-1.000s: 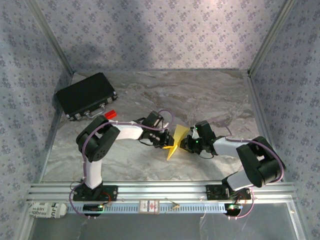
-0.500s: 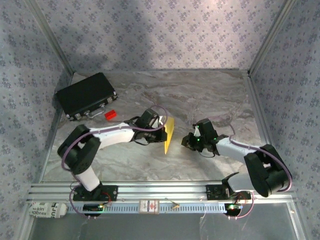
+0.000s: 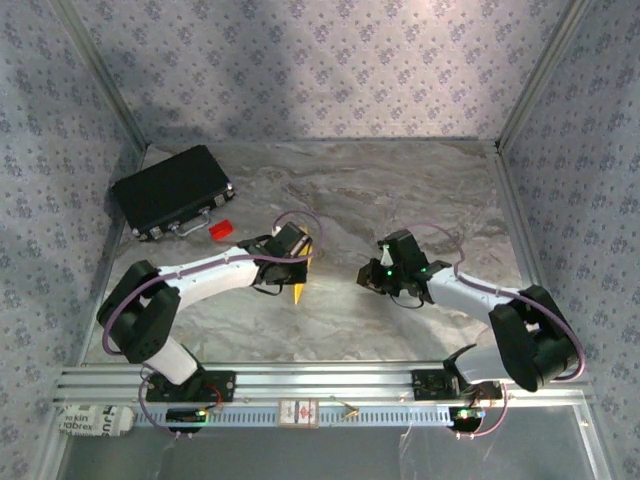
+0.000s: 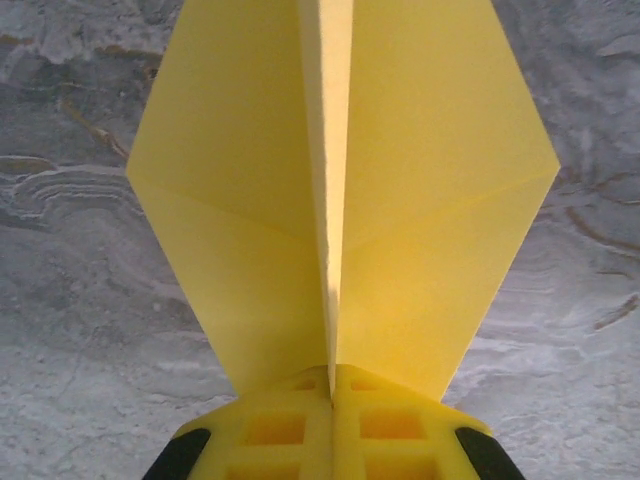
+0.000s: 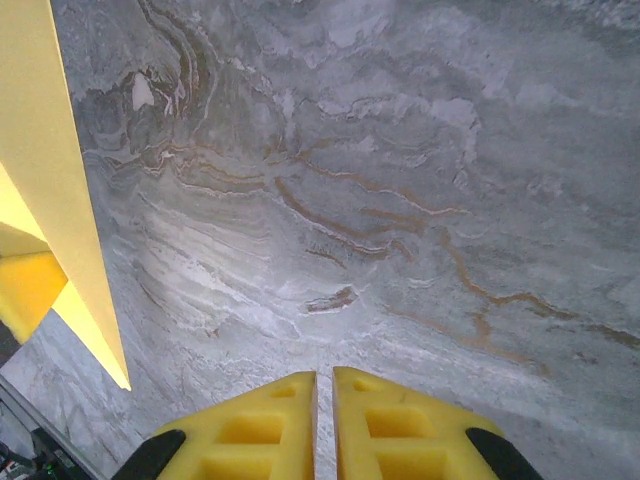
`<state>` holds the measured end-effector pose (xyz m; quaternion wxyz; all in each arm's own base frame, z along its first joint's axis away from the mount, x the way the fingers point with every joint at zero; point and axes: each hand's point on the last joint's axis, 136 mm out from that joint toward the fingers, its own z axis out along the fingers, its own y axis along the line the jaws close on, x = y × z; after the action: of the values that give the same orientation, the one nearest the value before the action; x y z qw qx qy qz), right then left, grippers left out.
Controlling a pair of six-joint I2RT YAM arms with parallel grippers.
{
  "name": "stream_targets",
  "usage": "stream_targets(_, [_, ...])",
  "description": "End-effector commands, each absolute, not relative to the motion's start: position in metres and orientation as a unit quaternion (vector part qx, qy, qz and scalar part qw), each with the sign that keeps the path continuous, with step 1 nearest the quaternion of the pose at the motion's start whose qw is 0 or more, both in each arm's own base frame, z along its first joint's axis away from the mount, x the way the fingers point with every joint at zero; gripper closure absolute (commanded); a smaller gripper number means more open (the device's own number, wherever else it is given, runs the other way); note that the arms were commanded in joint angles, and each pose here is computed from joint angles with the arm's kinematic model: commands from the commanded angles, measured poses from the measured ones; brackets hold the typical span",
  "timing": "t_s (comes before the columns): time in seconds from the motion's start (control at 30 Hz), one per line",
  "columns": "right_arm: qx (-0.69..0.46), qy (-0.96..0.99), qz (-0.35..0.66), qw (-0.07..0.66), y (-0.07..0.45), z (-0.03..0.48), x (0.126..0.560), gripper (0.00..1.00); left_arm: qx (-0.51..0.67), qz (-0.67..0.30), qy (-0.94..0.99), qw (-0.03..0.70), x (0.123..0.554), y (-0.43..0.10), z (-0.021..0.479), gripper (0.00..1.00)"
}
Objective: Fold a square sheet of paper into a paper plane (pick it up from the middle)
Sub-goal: Move the paper plane to the center of the table.
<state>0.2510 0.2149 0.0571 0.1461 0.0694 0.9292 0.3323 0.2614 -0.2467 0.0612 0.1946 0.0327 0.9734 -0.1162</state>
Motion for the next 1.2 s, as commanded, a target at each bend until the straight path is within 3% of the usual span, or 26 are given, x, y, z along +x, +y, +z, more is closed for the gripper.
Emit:
stream_targets(0.0, [0.062, 0.934, 0.319, 0.147, 0.217, 0.058, 0.254, 0.87, 0.039, -0.088, 0.979, 0.182, 0.258, -0.242, 0.055, 0.97])
stream_targets(0.67, [0.045, 0.934, 0.326, 0.143, 0.226, 0.062, 0.256, 0.85, 0.051, -0.09, 0.984, 0.145, 0.253, -0.254, 0.039, 0.86])
stream_targets(1.17, [0.039, 0.935, 0.324, 0.137, 0.228, 0.06, 0.254, 0.84, 0.061, -0.082, 0.986, 0.134, 0.252, -0.255, 0.033, 0.84])
